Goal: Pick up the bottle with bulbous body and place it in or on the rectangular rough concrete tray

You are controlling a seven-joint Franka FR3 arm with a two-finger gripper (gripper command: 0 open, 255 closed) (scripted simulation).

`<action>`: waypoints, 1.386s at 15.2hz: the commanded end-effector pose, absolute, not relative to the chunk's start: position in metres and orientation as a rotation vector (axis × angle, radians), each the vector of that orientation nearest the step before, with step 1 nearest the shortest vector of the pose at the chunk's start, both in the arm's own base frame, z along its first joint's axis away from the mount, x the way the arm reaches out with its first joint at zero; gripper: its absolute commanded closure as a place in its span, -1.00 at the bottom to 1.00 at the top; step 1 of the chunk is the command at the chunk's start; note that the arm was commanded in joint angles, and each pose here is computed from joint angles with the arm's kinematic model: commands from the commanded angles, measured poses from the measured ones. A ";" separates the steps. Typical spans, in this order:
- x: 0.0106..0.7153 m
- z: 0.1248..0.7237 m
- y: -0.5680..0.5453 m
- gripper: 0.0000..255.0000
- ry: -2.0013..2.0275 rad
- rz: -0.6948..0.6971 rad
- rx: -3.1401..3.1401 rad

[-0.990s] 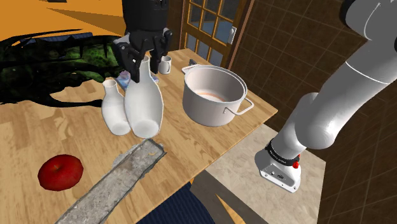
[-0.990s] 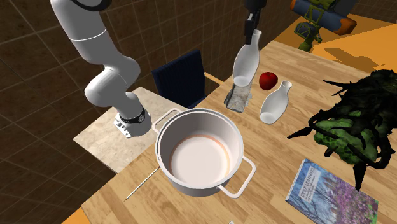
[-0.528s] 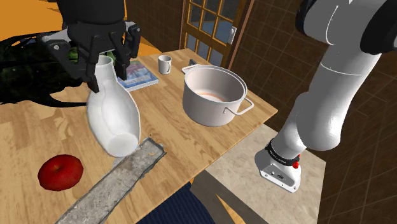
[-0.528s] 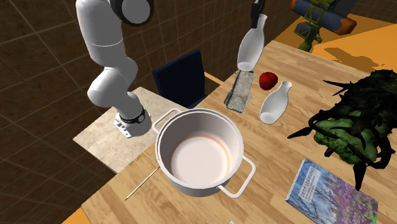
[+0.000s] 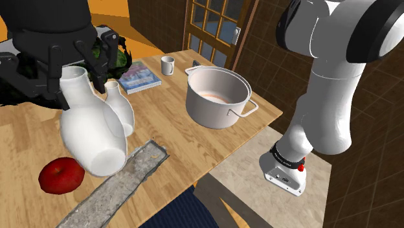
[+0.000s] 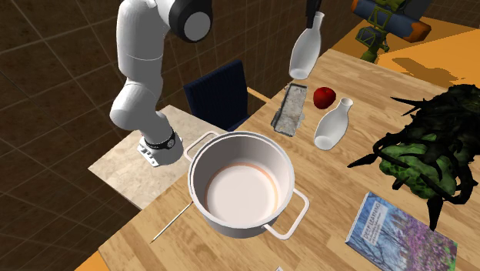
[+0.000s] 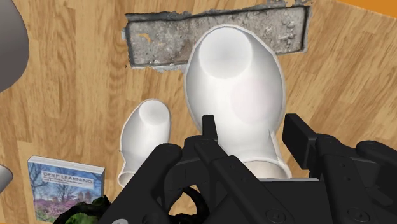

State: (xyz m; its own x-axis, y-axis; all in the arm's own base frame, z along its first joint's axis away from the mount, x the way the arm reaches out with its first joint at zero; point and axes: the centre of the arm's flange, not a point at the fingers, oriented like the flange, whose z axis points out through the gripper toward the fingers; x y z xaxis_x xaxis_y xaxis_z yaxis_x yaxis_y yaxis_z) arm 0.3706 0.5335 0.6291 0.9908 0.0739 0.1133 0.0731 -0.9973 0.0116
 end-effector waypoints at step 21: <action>0.370 0.513 0.534 1.00 0.115 0.180 3.128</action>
